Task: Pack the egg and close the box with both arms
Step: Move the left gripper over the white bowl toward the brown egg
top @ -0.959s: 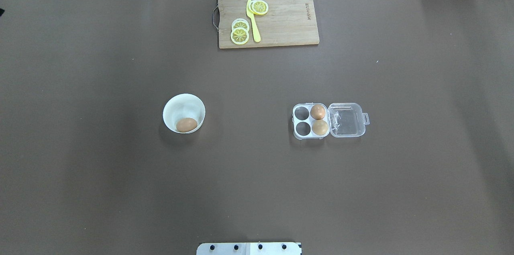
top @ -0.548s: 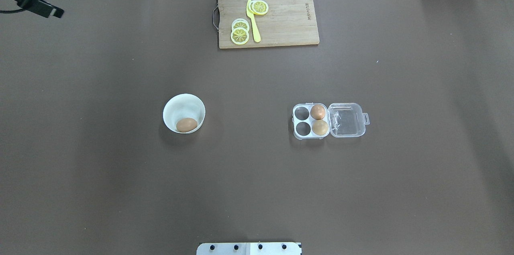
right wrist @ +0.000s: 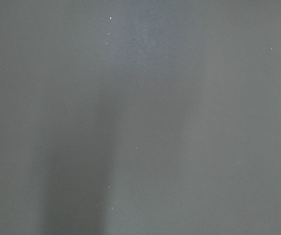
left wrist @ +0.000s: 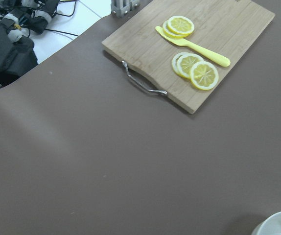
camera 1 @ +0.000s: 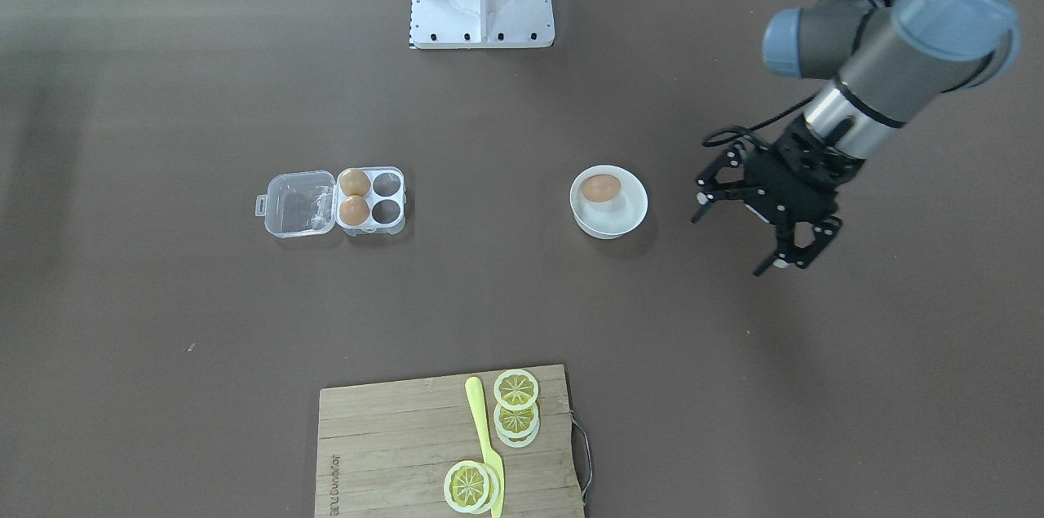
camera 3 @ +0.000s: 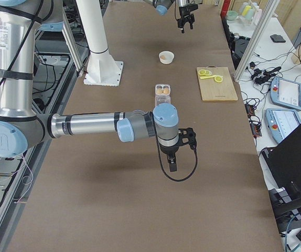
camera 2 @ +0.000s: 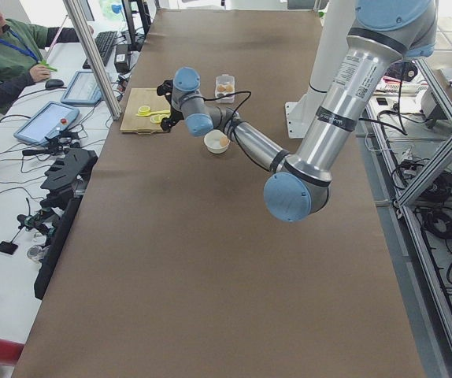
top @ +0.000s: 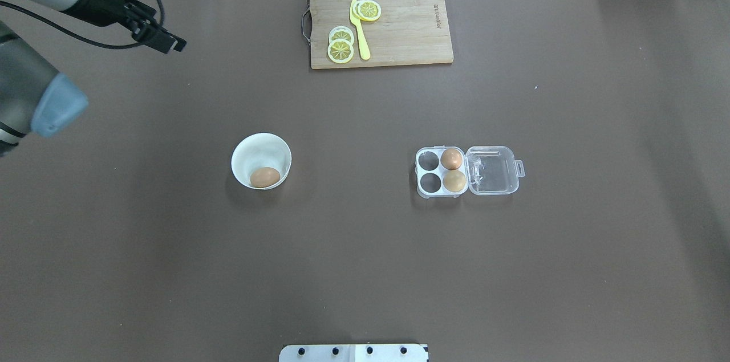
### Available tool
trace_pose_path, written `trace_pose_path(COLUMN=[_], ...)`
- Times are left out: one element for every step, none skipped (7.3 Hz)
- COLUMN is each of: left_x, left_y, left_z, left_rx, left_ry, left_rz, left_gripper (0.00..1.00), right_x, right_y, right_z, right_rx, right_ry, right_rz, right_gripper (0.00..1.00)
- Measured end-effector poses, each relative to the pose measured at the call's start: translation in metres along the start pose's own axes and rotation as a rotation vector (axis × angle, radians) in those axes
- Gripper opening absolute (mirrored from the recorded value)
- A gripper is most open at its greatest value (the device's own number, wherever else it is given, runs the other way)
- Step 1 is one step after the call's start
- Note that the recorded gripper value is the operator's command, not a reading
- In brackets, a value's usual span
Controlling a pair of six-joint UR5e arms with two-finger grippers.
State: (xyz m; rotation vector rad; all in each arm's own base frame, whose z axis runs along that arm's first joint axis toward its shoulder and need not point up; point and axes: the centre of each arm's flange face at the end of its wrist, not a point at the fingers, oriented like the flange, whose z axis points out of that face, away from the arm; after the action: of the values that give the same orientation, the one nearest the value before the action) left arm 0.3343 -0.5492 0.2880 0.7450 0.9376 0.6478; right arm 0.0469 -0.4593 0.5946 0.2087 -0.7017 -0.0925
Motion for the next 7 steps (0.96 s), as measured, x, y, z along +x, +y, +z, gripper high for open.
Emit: trace_pose_path(left_x=[0.033,0.051,0.063,0.077,0.095,0.112,0.124], left_y=[0.012,0.031,0.046,0.057,0.066,0.074,0.080], left_z=[0.024,0.044,0.058,0.070,0.082,0.093,0.102], left_rx=[-0.024,-0.057,-0.086,-0.108,-0.125,-0.138,-0.150], left_ry=[0.024,0.046,0.067,0.090,0.114,0.131,0.142], left_rz=[0.062,0.138,0.201,0.241,0.267,0.285,0.296], left_gripper=[0.97,0.97,0.93,0.88,0.84,0.78,0.76], right_x=[0.000,-0.001,-0.001,-0.001,-0.001,-0.001,-0.001], right_y=[0.000,0.000,0.000,0.000,0.001,0.001,0.001], right_z=[0.000,0.000,0.000,0.000,0.000,0.000,-0.001], right_rx=[0.000,0.002,0.008,0.014,0.017,0.018,0.019], right_ry=[0.000,0.000,0.000,0.000,-0.001,-0.001,0.000], right_rz=[-0.001,-0.004,-0.009,-0.014,-0.016,-0.017,-0.019], right_gripper=[1.00,1.00,1.00,1.00,1.00,1.00,1.00])
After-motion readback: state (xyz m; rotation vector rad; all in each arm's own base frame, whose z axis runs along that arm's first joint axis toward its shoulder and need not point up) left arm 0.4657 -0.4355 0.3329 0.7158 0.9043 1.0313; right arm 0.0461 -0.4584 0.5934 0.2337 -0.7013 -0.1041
